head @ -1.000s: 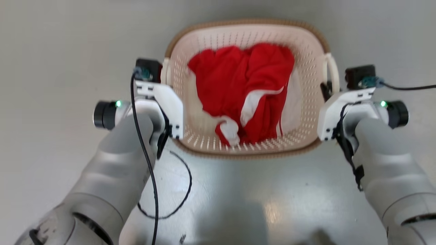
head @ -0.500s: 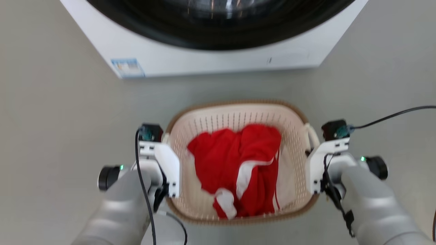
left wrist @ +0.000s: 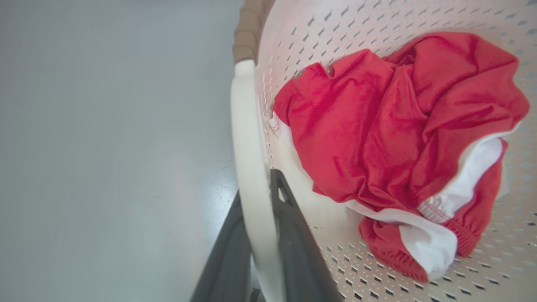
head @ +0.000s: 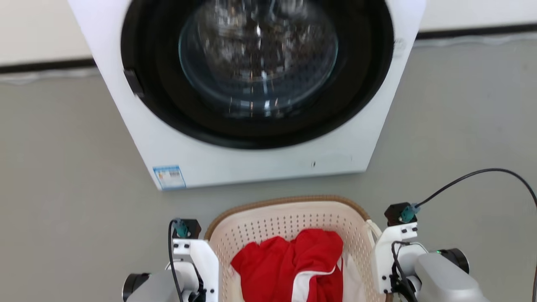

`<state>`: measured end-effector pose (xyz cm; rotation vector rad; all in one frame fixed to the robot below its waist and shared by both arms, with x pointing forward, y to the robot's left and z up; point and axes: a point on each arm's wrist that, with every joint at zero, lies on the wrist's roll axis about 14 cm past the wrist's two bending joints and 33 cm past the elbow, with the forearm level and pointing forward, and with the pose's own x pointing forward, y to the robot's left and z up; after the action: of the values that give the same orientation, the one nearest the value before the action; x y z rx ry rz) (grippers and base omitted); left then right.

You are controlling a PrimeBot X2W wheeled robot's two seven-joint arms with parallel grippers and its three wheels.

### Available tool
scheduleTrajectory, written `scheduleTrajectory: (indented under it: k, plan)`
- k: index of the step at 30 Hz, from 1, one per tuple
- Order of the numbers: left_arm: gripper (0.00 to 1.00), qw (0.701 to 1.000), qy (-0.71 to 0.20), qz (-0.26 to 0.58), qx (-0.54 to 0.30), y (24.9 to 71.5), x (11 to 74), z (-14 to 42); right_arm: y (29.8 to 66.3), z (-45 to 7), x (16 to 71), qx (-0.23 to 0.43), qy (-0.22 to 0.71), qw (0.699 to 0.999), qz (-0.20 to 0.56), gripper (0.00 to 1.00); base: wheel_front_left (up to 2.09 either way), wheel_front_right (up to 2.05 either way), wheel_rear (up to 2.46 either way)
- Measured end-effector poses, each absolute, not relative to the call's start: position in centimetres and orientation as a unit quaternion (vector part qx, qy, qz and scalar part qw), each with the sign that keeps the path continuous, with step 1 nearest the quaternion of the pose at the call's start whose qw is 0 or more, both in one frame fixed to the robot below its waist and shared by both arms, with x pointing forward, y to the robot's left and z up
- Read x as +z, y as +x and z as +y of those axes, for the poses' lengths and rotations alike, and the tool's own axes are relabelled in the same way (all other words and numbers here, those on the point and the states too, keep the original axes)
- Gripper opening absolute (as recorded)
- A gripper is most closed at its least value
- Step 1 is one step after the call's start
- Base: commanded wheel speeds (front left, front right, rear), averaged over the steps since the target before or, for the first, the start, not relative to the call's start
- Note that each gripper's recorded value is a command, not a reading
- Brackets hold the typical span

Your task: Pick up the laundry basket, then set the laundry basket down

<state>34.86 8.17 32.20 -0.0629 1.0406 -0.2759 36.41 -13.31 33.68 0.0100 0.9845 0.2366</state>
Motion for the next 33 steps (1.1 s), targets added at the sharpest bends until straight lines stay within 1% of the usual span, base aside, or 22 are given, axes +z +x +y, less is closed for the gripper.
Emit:
scheduleTrajectory:
  k: [5, 9, 16, 33]
  plan:
    - [0.0, 0.869, -0.02, 0.476, -0.136, 34.6, 34.0, 8.1, 36.1, -13.3, 35.7, 0.116, 0.0, 0.886, 0.449, 0.0, 0.0, 0.0, 0.0]
    - [0.0, 0.873, -0.015, 0.467, -0.139, 34.6, 34.8, 8.0, 36.0, -13.3, 36.5, 0.119, -0.007, 0.89, 0.441, 0.0, 0.0, 0.0, 0.0]
    - [0.0, 0.868, -0.012, 0.476, -0.138, 33.6, 34.7, 8.3, 35.8, -13.0, 37.0, 0.124, -0.013, 0.891, 0.436, 0.0, 0.0, 0.0, 0.0]
    - [0.0, 0.865, -0.006, 0.481, -0.14, 33.4, 34.4, 8.3, 35.3, -12.7, 36.4, 0.128, -0.011, 0.885, 0.447, 0.0, 0.0, 0.0, 0.0]
